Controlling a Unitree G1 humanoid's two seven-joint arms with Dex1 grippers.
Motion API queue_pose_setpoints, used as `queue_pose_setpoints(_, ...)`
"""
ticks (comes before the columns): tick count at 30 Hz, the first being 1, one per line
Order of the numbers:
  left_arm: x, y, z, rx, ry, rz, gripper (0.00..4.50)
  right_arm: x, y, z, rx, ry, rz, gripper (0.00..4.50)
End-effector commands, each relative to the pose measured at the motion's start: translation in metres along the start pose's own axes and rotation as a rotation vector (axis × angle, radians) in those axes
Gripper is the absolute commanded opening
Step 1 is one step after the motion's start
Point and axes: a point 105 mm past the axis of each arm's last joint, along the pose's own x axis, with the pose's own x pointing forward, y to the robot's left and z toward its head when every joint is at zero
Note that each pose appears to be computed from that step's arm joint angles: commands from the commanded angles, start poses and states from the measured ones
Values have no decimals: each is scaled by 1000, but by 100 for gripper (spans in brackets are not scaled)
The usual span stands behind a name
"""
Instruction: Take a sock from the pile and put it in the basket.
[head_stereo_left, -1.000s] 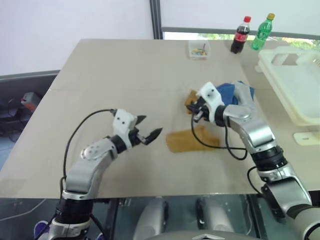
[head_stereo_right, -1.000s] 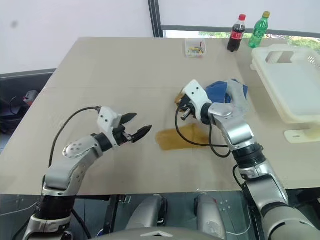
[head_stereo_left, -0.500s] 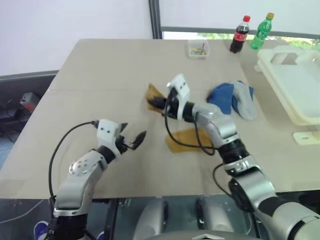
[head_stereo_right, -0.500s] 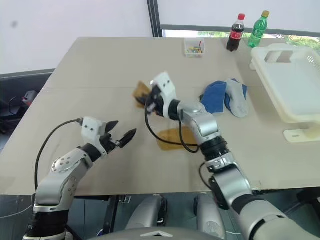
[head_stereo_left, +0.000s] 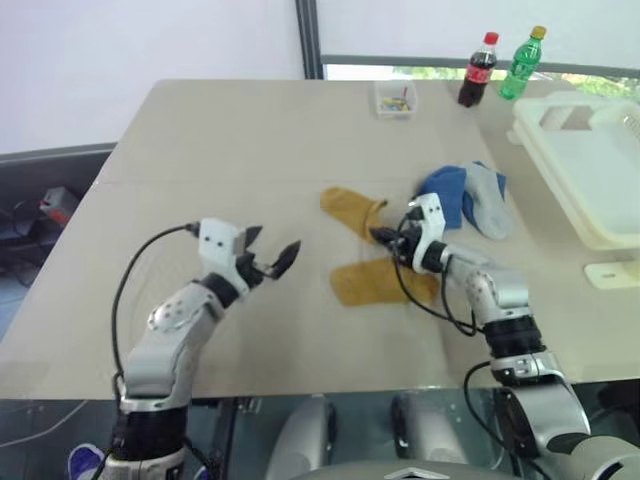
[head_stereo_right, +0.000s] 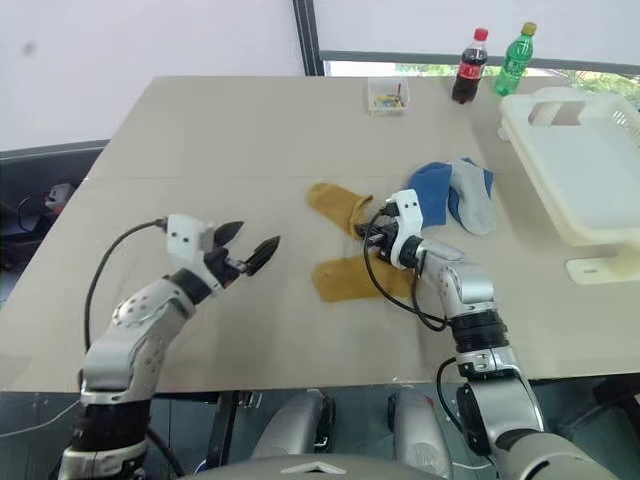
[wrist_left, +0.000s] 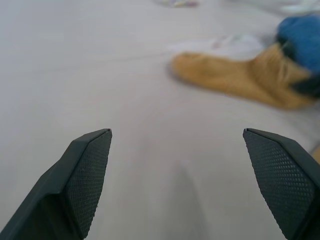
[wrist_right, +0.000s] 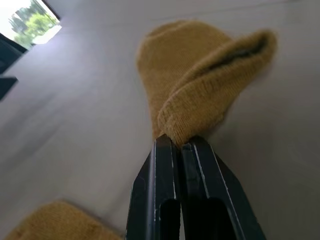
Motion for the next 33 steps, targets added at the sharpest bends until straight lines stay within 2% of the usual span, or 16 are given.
queue_pose_setpoints(1,13,-4,7,3,-17,-46,450,-10,-14,4,0,-24,-81,142)
queue_pose_setpoints(3,26,-7,8,-2,-6,-76,450,-16,-18,16,-35,-52,-130,243)
queue_pose_setpoints(5,40,-6,11,-11,4,-73,450,-24,-15,27,-34,-84,-126,325)
queue_pose_setpoints(10,82,-5,21,-10,32,-73,450,-45,-5,47,-77,-112,-138,325)
queue_pose_setpoints(13,108,-5,30,2,54,-69,450,-46,-3,52,-105,-117,-172,325)
queue_pose_setpoints(19,139,4,26,47,142,-12,450,-17,-7,48,-154,-82,-207,325)
queue_pose_setpoints(24,144,10,16,57,191,13,450,3,-9,42,-187,-46,-210,325)
queue_pose_setpoints(25,145,9,13,55,197,5,450,6,-12,39,-210,-30,-219,273)
queue_pose_setpoints(26,145,7,11,53,200,-1,450,8,-14,35,-226,-15,-226,242)
queue_pose_setpoints(28,145,5,9,48,199,-7,398,10,-16,31,-237,-4,-224,152)
queue_pose_setpoints(29,144,4,9,40,192,-6,365,10,-16,30,-240,-5,-217,102)
queue_pose_setpoints(30,143,4,10,32,184,-5,311,10,-16,30,-243,-6,-210,46)
queue_pose_setpoints(31,140,3,11,20,173,-8,275,9,-15,29,-247,-4,-200,9)
queue_pose_setpoints(33,132,1,11,7,160,-11,184,6,-14,28,-260,0,-188,0)
